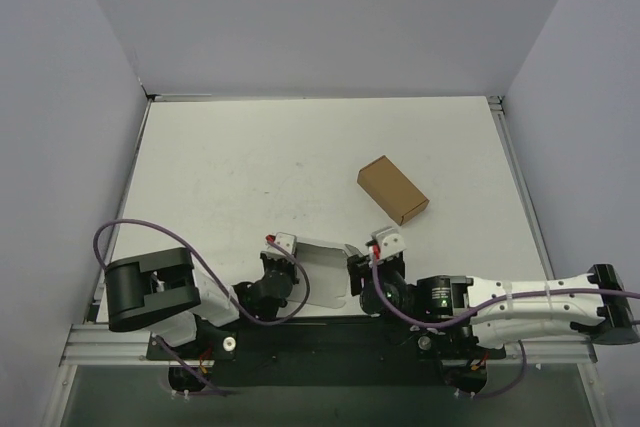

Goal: Fold the paper box

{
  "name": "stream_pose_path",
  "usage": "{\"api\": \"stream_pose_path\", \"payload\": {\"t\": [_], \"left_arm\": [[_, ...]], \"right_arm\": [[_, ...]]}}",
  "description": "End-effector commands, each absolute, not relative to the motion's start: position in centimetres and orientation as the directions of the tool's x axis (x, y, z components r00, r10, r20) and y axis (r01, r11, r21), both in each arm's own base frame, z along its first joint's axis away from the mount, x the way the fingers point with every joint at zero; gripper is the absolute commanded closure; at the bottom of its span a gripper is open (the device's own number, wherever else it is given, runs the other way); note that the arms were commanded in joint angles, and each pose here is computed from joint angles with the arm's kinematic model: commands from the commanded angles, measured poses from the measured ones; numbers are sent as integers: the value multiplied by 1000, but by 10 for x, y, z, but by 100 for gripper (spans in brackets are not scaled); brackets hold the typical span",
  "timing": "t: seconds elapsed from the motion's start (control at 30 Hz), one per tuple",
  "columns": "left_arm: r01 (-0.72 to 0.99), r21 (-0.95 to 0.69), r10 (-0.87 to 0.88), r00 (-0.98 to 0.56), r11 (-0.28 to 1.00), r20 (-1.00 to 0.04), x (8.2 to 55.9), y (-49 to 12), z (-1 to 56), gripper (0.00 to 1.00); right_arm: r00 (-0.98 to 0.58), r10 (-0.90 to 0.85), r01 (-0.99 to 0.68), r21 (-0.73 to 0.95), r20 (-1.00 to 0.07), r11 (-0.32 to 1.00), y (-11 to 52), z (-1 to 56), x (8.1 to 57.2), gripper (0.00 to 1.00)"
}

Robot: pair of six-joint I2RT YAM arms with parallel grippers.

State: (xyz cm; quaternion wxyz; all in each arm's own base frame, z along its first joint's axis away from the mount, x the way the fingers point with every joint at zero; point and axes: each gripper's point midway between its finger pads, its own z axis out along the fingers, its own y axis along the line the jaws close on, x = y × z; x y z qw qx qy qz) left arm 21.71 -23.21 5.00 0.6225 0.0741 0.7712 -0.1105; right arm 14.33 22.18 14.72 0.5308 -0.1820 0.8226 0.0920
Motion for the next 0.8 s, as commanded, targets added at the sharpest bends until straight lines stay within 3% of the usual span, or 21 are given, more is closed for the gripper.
{"api": "stream_pose_path", "payload": {"t": [0.0,0.1,0.13,0.17,0.27,0.47,0.77], "left_arm": [[230,-196,-126,-286,953,-950,202,-225,43,99],[213,-209,-141,-294,954,-945,199,-223,43,99],[211,-212,-144,-299,954,-943,198,-224,43,100],[205,-216,-147,-303,955,-942,199,-224,42,100],[202,-223,-152,-317,954,-936,196,-226,37,100],[215,-209,-136,-311,954,-941,193,-237,39,100],[213,-186,-118,-297,959,-948,192,-238,40,100]], "right_arm": [[-485,372,-151,494,-792,856,246,165,144,42],[-565,539,-60,682,-625,729,275,164,143,35],[-621,560,-12,721,-548,693,283,153,142,35],[-634,645,20,824,-427,566,301,167,144,35],[-642,725,126,900,-247,418,315,149,146,37],[-612,763,176,904,-209,389,326,131,160,39],[-526,812,217,884,-252,414,313,114,182,41]]}}
